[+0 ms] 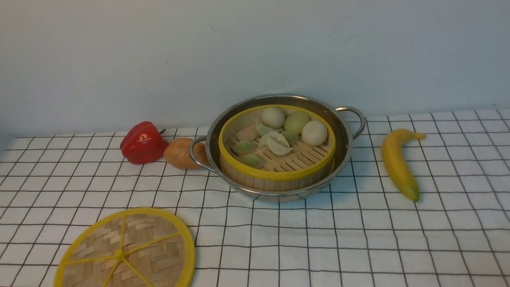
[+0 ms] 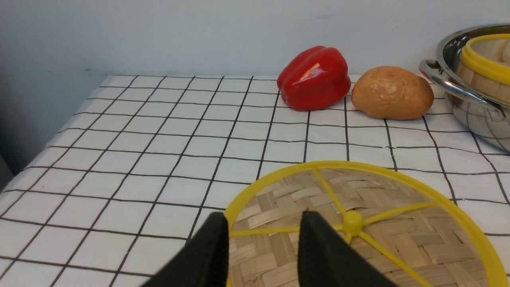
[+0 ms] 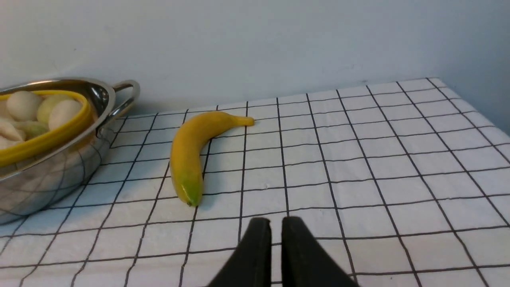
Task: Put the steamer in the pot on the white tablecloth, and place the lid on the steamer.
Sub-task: 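Grasp the bamboo steamer lid lying on the table by its centre knob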
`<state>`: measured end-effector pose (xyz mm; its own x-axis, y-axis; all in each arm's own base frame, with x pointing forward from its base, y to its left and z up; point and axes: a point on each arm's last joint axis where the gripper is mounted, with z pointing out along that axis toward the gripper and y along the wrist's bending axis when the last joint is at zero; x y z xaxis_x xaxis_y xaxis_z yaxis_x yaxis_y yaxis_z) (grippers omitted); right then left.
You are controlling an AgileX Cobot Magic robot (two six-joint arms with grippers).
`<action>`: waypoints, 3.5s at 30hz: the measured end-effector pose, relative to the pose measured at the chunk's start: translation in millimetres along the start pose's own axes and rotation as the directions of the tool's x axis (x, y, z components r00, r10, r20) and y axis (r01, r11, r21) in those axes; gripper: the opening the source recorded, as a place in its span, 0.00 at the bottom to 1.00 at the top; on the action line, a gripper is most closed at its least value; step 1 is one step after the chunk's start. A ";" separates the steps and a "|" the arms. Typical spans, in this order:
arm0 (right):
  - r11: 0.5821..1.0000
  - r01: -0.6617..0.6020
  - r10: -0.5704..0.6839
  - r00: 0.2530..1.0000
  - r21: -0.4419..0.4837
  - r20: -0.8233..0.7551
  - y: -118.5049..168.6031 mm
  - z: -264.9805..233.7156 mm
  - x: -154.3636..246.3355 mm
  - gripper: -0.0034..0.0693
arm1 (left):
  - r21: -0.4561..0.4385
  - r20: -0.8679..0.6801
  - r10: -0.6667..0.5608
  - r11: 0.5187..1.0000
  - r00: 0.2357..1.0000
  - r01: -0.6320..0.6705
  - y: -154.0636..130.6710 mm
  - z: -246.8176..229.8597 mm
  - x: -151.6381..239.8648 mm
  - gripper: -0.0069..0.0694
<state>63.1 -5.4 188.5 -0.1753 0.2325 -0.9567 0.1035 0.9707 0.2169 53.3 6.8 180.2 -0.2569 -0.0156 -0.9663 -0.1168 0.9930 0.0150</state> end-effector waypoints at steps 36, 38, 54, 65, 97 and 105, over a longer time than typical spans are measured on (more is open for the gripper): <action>0.976 0.212 -0.212 0.977 -0.057 0.007 5.7 -3.4 2.5 0.26 | 0.000 0.000 0.000 1.000 1.000 0.000 0.0 0.0 0.0 0.41; 0.976 0.209 -0.209 0.978 -0.058 0.007 5.8 -3.4 2.5 0.27 | 0.000 0.000 0.000 1.000 1.000 0.000 0.0 0.0 0.0 0.41; 0.976 0.209 -0.209 0.978 -0.058 0.007 5.8 -3.4 2.5 0.32 | 0.057 0.115 -0.207 0.978 0.972 0.202 -3.0 -0.6 -11.1 0.41; 0.977 0.207 -0.207 0.978 -0.058 0.007 5.8 -3.4 2.5 0.35 | 0.193 0.152 -0.597 0.800 0.788 0.568 -5.9 -5.8 -27.9 0.41; 0.977 0.207 -0.207 0.978 -0.059 0.006 5.8 -3.4 2.6 0.38 | 0.542 -0.740 0.446 0.839 0.504 0.054 -28.4 130.9 -126.3 0.59; 0.977 0.207 -0.207 0.978 -0.059 0.006 5.8 -3.4 2.6 0.38 | 0.489 -0.783 0.409 0.871 0.470 0.057 -25.9 181.2 -94.3 0.63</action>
<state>59.9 1.0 187.9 -0.1874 0.0264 -0.9819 0.0075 0.9996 0.0254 254.4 3.8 224.3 -0.9191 0.3073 -0.2466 0.3528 0.9206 -0.1674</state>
